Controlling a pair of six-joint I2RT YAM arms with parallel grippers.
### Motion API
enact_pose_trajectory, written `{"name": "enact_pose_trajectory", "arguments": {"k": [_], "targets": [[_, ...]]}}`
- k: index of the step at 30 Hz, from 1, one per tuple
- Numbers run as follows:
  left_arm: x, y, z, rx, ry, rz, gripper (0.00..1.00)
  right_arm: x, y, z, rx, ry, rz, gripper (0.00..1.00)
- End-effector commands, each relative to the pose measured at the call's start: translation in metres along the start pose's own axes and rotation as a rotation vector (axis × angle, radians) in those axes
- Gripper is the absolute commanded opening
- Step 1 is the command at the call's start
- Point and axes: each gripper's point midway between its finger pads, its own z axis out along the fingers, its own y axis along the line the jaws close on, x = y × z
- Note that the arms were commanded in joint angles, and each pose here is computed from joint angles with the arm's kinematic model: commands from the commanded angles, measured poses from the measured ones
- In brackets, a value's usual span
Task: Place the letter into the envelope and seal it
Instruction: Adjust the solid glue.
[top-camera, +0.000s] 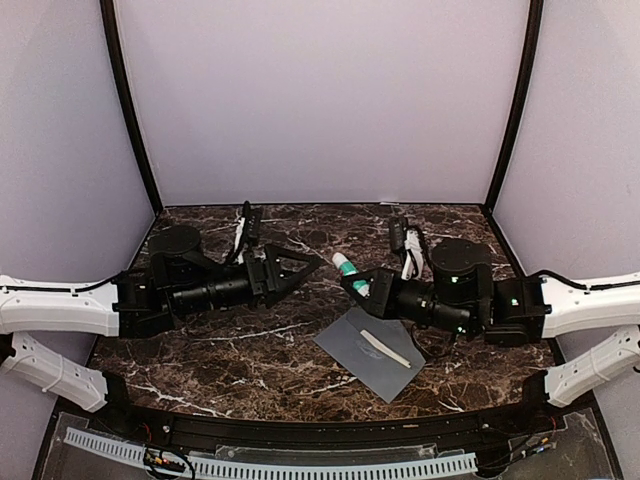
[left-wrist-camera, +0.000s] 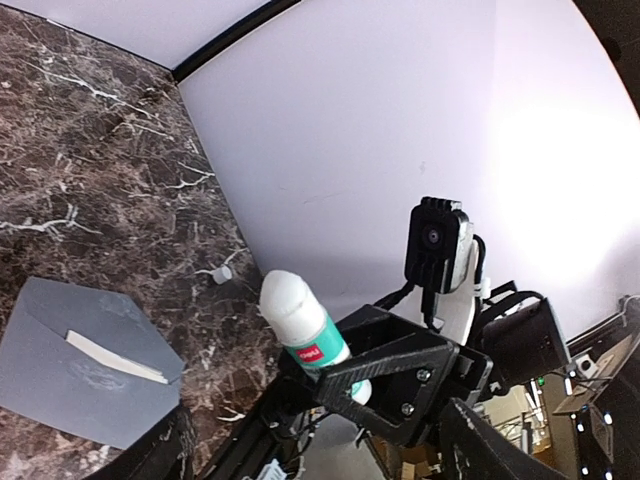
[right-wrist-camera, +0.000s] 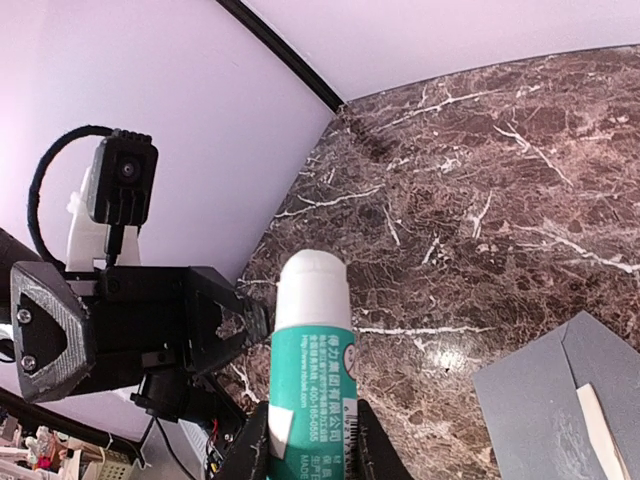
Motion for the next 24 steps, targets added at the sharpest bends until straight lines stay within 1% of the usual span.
{"name": "enact_pose_trajectory", "arguments": {"k": [1, 6, 13, 20, 24], "targets": [[-0.007, -0.033, -0.004, 0.115, -0.070, -0.083, 0.83, -0.030, 0.037, -0.009, -0.092, -0.135, -0.017, 0.00], [0.001, -0.047, 0.008, 0.156, -0.071, -0.096, 0.84, -0.021, 0.046, -0.010, -0.116, -0.123, -0.025, 0.00], [0.009, -0.047, 0.028, 0.161, -0.058, -0.121, 0.84, -0.015, 0.058, -0.013, -0.130, -0.118, -0.043, 0.00], [0.008, -0.056, 0.033, 0.196, -0.068, -0.129, 0.83, -0.009, 0.056, -0.015, -0.124, -0.102, -0.044, 0.00], [0.008, -0.058, 0.035, 0.205, -0.071, -0.132, 0.75, -0.005, 0.056, -0.013, -0.117, -0.092, -0.052, 0.00]]}}
